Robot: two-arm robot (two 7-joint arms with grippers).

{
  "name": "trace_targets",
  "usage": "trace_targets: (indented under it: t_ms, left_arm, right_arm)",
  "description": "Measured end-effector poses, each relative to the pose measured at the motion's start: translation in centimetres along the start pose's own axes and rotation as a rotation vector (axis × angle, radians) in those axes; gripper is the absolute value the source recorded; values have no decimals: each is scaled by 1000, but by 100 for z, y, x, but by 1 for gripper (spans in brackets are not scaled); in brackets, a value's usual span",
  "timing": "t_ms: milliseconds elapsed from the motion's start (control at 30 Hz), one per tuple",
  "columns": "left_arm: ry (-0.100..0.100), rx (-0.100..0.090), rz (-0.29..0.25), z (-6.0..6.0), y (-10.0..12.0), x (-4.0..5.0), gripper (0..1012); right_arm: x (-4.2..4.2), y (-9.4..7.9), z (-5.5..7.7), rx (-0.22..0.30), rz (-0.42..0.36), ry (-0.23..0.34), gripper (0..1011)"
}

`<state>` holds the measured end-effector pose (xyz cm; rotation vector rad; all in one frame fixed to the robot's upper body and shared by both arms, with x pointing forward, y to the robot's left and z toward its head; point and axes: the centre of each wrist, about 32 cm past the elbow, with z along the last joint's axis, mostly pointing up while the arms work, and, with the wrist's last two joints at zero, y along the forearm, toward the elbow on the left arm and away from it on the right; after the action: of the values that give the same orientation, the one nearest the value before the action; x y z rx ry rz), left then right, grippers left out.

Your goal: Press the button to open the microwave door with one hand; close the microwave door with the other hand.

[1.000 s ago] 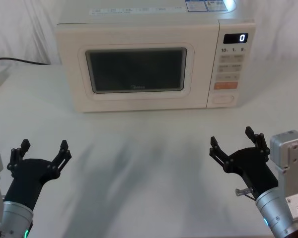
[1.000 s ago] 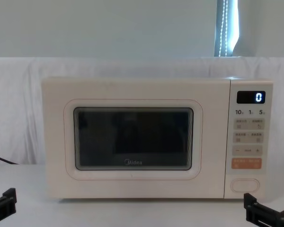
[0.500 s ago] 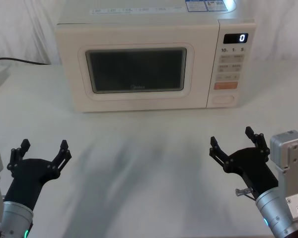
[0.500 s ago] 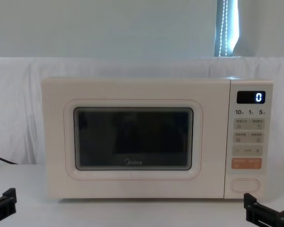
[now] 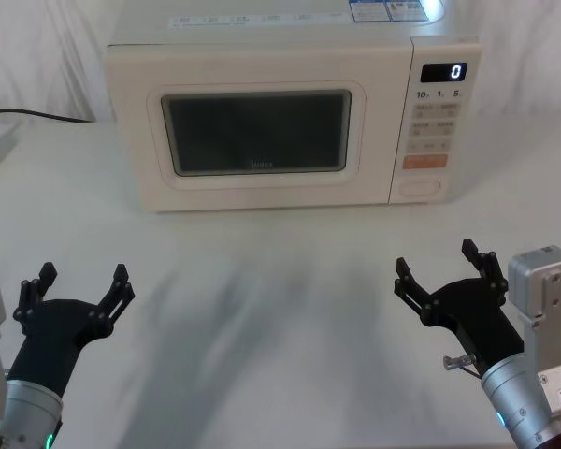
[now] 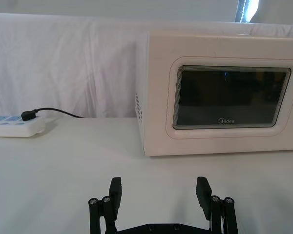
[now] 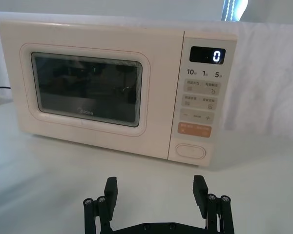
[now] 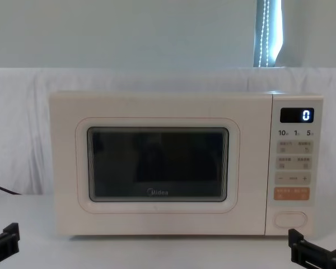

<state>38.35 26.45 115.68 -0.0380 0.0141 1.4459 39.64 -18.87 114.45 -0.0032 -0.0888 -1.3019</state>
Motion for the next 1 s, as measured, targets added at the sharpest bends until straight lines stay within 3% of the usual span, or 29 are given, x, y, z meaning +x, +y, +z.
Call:
trace_targets:
  t_ms: [600,1000]
  left_arm:
    - [0,0,0,0,0,0,1001]
    - [0,0,0,0,0,0,1001]
  right_arm:
    - [0,0,0,0,0,0,979]
    - [0,0,0,0,0,0,637]
